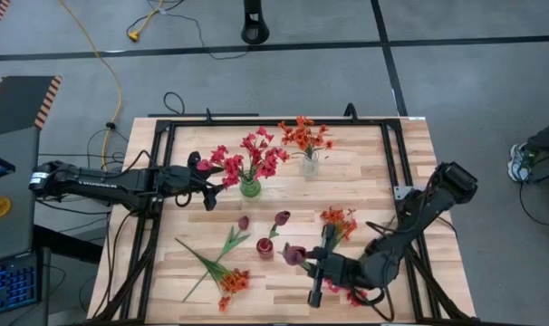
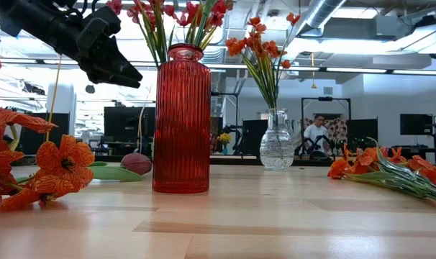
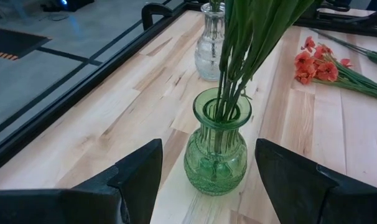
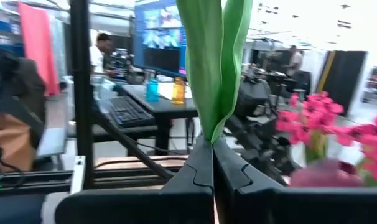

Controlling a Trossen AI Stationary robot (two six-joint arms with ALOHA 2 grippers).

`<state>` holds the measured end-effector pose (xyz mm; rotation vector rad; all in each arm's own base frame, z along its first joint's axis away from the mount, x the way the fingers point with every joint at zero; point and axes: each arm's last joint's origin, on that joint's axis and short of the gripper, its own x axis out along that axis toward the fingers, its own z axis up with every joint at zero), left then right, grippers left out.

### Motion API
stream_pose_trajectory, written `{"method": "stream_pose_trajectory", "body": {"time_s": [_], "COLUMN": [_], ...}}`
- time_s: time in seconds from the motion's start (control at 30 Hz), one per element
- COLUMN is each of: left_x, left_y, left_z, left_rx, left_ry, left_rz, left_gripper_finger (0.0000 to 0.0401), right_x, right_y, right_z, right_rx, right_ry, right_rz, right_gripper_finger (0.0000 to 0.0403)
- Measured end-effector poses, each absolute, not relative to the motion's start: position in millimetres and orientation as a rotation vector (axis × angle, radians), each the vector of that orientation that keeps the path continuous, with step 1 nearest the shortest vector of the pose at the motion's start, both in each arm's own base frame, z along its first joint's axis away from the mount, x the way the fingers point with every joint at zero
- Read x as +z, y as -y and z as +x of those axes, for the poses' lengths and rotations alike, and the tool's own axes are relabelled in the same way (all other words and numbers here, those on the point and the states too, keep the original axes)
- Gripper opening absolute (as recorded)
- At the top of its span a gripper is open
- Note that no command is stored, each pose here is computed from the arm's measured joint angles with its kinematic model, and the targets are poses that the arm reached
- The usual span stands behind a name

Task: Sort flowers into vase by color
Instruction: Put the right red flower into the red vase

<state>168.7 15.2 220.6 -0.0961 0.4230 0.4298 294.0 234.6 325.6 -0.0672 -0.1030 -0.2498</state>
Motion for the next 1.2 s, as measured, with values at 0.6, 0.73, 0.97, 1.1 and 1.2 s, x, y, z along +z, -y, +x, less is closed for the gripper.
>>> {"method": "stream_pose_trajectory", "body": {"time_s": [0.6,0.73,0.97,1.1,1.2], "left_x": [220.6,220.6,220.6,220.6,220.6], "left_y": [-15.2,-15.2,-15.2,-15.2,-15.2], "left_z": [168.7,168.7,168.7,168.7,168.7], "left_rx": [0.43,0.431,0.431,0.431,0.43], "left_ry": [-0.422,-0.422,-0.422,-0.422,-0.422], "left_rz": [-0.101,-0.1,-0.1,-0.1,-0.1], "left_gripper_finger": [0.0245,0.0245,0.0245,0.0245,0.0245], "right_x": [320.1,317.5,316.5,314.3,312.2], "right_y": [-199.5,-195.8,-191.1,-189.2,-186.9], "right_z": [326.5,329.1,331.9,333.2,334.7], "right_rx": [-0.115,-0.123,-0.136,-0.139,-0.145], "right_ry": [0.087,0.065,0.056,0.04,0.023], "right_rz": [-0.111,-0.107,-0.095,-0.071,-0.045], "right_gripper_finger": [0.0017,0.0017,0.0017,0.0017,0.0017]}}
